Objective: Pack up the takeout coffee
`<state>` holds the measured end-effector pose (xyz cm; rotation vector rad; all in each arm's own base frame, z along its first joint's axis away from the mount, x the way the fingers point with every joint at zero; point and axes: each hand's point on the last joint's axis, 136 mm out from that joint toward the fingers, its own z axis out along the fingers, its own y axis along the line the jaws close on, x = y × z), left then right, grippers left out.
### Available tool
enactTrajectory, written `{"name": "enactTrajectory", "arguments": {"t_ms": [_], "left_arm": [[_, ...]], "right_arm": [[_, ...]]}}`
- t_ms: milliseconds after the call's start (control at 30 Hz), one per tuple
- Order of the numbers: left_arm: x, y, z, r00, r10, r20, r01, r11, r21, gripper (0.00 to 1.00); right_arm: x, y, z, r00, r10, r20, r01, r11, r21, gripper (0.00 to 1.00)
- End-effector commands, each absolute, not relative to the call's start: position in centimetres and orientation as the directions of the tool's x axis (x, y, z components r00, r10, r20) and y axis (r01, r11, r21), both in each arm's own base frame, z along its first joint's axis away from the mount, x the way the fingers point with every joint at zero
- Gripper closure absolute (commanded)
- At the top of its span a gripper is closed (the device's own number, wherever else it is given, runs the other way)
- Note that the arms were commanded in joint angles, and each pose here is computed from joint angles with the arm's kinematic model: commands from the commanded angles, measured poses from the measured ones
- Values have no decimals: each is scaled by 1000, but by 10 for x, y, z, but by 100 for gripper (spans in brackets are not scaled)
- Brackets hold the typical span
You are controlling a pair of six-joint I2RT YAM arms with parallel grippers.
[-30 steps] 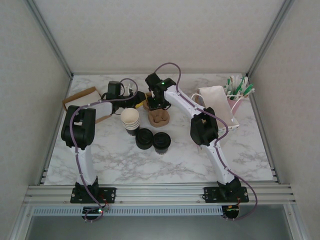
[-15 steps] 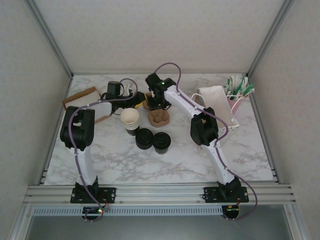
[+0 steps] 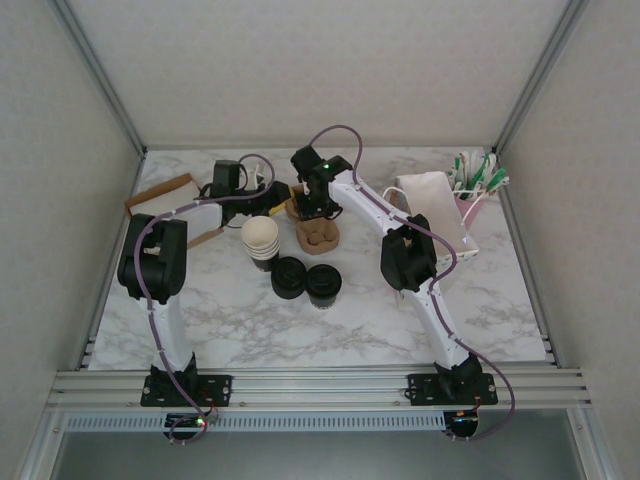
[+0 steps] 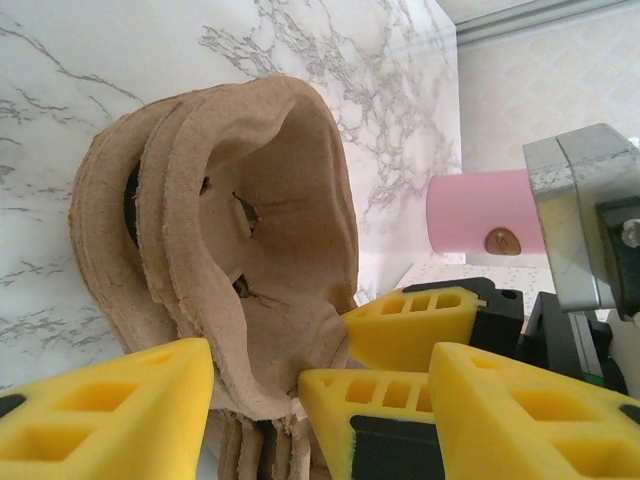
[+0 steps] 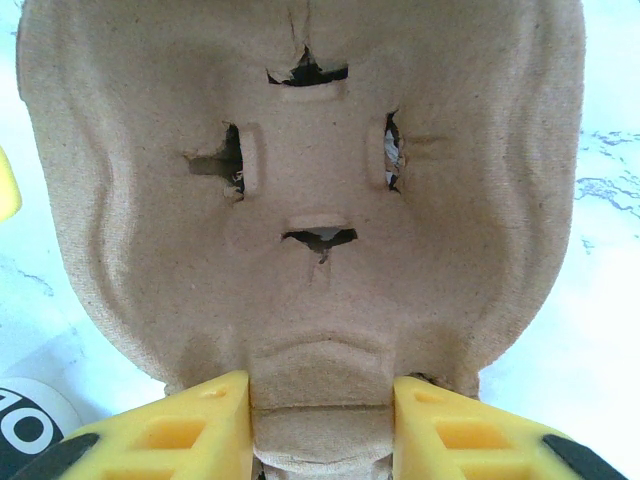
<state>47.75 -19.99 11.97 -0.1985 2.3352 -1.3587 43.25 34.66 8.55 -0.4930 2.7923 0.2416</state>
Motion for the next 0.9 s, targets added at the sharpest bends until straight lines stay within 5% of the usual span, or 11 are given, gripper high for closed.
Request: {"name": "enactTrajectory", "arguments": {"t_ms": [0,867], "left_arm": [[481,-205,127,-896,-306,-321,130,510,-850,41],[486,-210,116,-907,-297,-300,112,515,-850,41]], "right_arm": [[434,347,85,-904,-300,-303,-351,928,128,64],[433,349,85,-904,-303,-302,-356,924,138,64]]}}
